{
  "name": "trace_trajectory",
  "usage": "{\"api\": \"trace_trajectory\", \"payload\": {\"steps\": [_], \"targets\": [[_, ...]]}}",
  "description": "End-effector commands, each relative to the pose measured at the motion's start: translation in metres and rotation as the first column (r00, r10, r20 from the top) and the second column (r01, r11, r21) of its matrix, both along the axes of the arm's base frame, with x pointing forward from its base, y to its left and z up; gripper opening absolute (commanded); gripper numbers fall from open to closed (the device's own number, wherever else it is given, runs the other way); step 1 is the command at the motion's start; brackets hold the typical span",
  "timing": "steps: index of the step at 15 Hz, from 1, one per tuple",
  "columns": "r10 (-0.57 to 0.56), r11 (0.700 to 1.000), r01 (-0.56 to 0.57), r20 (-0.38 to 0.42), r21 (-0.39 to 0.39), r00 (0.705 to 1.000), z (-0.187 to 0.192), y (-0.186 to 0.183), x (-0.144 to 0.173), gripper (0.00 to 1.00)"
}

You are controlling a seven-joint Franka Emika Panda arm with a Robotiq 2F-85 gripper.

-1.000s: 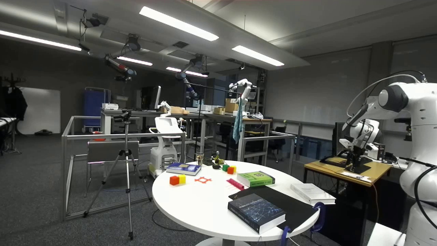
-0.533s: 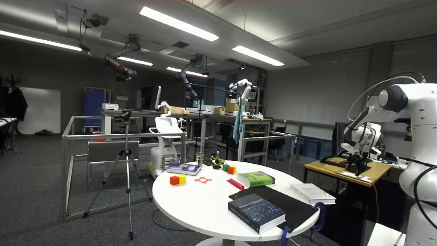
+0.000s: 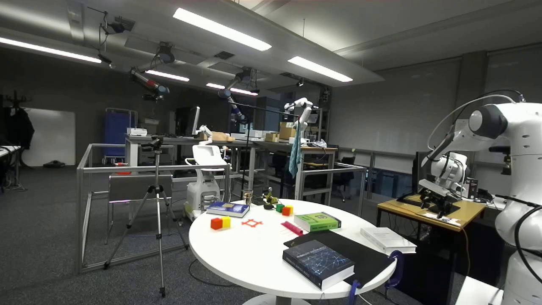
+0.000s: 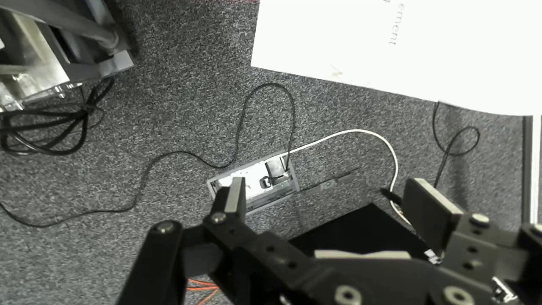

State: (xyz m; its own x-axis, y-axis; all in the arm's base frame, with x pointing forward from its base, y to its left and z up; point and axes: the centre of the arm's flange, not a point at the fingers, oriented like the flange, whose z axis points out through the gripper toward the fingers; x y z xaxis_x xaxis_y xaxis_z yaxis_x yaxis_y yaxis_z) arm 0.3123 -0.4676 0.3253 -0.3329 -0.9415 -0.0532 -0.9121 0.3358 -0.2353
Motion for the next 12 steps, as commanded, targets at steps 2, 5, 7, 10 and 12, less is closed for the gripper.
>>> {"api": "trace_trajectory", "payload": {"steps": [2,5,7,10,12], "targets": [[0.241,0.97,-0.241,0.069,-0.015,0.968,0.007,0.006,-0.01,1.0],[0.384,0.923,-0.385,0.105,-0.014,0.917,0.006,0.004,-0.013,1.0],[0.474,0.879,-0.477,0.131,-0.007,0.871,0.005,0.003,-0.013,1.0],[0.596,0.794,-0.608,0.173,0.017,0.784,0.008,-0.002,-0.015,1.0],[0.669,0.724,-0.688,0.205,0.036,0.715,0.012,-0.005,-0.016,1.0]]}}
